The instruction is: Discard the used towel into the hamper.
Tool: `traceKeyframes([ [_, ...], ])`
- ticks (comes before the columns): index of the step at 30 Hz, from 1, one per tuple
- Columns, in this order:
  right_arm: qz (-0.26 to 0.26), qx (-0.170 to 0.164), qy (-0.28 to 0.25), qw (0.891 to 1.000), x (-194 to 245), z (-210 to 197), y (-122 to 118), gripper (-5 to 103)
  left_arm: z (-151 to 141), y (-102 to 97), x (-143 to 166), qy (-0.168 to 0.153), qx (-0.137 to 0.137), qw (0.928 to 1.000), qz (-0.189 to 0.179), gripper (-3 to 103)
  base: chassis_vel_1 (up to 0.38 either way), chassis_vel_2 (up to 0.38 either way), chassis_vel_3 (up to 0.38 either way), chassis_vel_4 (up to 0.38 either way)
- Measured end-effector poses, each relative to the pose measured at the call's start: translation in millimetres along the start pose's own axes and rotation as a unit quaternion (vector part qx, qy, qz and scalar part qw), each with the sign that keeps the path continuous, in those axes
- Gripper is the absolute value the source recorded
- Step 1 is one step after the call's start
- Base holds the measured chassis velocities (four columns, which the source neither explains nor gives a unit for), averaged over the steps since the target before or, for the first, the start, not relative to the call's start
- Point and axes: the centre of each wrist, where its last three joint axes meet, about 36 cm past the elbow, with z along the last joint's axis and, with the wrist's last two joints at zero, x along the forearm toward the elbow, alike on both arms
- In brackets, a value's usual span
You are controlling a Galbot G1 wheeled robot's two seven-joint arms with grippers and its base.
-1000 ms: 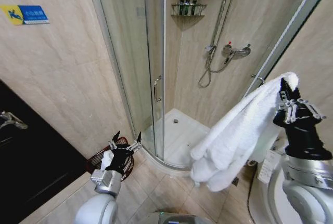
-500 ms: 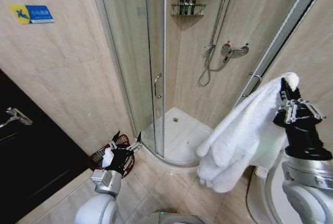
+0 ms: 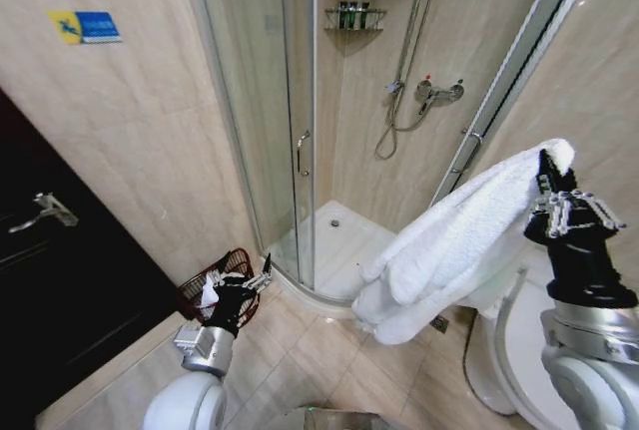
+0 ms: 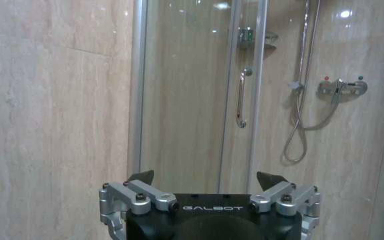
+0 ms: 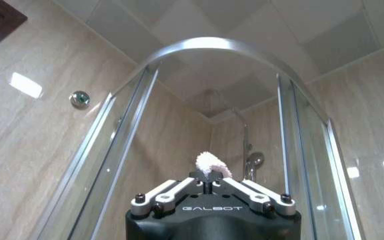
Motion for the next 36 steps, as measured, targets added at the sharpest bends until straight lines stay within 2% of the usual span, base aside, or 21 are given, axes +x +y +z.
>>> traceKeyframes([
  [22,-0.003,0.001,-0.001,1.0,0.3,0.3,0.5,2,0.0,0.0,0.0,0.0,0.0,1.0,0.0,100,0.0,0.006,0.008,0.0],
  [36,-0.01,0.003,-0.005,1.0,0.6,0.0,-0.1,2,0.0,0.0,0.0,0.0,0.0,1.0,0.0,100,0.076,0.081,0.076,0.087],
])
